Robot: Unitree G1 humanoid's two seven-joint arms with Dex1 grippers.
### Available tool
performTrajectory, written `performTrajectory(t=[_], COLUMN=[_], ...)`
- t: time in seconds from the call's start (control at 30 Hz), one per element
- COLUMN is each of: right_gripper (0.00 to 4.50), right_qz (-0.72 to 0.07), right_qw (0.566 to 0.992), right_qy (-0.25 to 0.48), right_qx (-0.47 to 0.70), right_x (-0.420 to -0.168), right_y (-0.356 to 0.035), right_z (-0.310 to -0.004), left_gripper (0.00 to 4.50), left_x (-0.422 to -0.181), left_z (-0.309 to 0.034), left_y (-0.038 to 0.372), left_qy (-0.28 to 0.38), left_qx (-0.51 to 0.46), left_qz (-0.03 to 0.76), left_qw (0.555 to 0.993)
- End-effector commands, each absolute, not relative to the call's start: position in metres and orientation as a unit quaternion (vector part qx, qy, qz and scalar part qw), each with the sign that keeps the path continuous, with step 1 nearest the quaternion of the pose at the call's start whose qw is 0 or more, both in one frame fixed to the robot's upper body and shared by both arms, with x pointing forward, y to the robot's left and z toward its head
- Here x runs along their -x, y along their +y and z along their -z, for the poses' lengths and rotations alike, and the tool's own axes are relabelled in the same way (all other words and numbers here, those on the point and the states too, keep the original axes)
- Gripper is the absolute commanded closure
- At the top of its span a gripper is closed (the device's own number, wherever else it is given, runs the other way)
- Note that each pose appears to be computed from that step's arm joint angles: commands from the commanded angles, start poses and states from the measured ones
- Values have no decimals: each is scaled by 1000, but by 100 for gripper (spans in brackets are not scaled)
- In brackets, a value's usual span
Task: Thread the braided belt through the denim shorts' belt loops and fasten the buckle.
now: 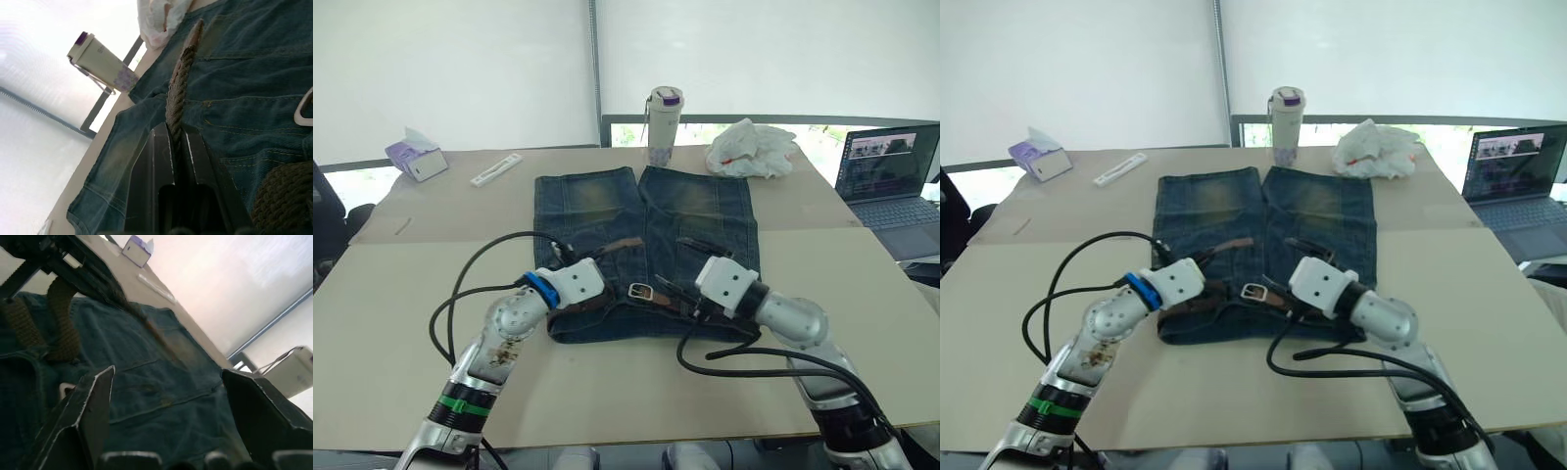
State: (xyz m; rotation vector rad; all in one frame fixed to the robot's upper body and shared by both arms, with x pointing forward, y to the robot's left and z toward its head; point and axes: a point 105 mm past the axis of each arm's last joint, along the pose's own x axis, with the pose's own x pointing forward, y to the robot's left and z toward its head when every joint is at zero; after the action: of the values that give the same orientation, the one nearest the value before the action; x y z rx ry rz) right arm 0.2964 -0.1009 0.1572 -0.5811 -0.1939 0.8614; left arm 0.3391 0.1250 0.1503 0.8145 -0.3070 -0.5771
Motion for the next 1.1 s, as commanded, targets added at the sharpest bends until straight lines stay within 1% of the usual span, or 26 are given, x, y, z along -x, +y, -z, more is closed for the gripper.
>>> performTrajectory(t=[0.03, 0.17, 0.33, 0.37, 0.43, 0.5, 0.57, 0.67, 0.73, 0.87, 0.93, 1.0, 1.1], right_gripper=[67, 67, 67, 67, 67, 67, 67, 67, 67, 67, 67, 67, 67], right_qz=[-447, -447, -416, -419, -410, -404, -404, -420, -417, -388, -387, -381, -388], right_qw=[864, 854, 865, 862, 874, 874, 864, 839, 842, 853, 842, 849, 840], right_qy=[-37, 22, 25, 13, -5, -21, -25, -9, -9, -34, -36, -37, -44], right_qx=[230, 267, 280, 283, 261, 269, 299, 346, 342, 348, 375, 364, 376], right_x=[-284, -285, -299, -300, -305, -309, -310, -306, -305, -314, -317, -319, -319], right_y=[-92, -87, -78, -72, -64, -60, -60, -63, -63, -65, -68, -70, -69], right_z=[-151, -120, -109, -111, -120, -127, -125, -113, -112, -125, -125, -127, -131], left_gripper=[450, 450, 450, 450, 450, 450, 450, 450, 450, 450, 450, 450, 450], left_x=[-334, -330, -325, -323, -319, -317, -316, -316, -315, -314, -313, -314, -314], left_z=[-156, -145, -140, -138, -132, -130, -126, -124, -124, -120, -118, -117, -117], left_y=[141, 152, 156, 157, 157, 157, 158, 157, 156, 157, 157, 157, 157], left_qy=[-147, -125, -120, -118, -115, -116, -113, -113, -116, -111, -109, -109, -108], left_qx=[-367, -372, -381, -382, -388, -392, -395, -394, -397, -397, -398, -398, -399], left_qz=[266, 273, 282, 286, 297, 299, 301, 301, 303, 303, 304, 304, 303], left_qw=[879, 878, 872, 871, 865, 862, 861, 861, 859, 859, 859, 859, 859])
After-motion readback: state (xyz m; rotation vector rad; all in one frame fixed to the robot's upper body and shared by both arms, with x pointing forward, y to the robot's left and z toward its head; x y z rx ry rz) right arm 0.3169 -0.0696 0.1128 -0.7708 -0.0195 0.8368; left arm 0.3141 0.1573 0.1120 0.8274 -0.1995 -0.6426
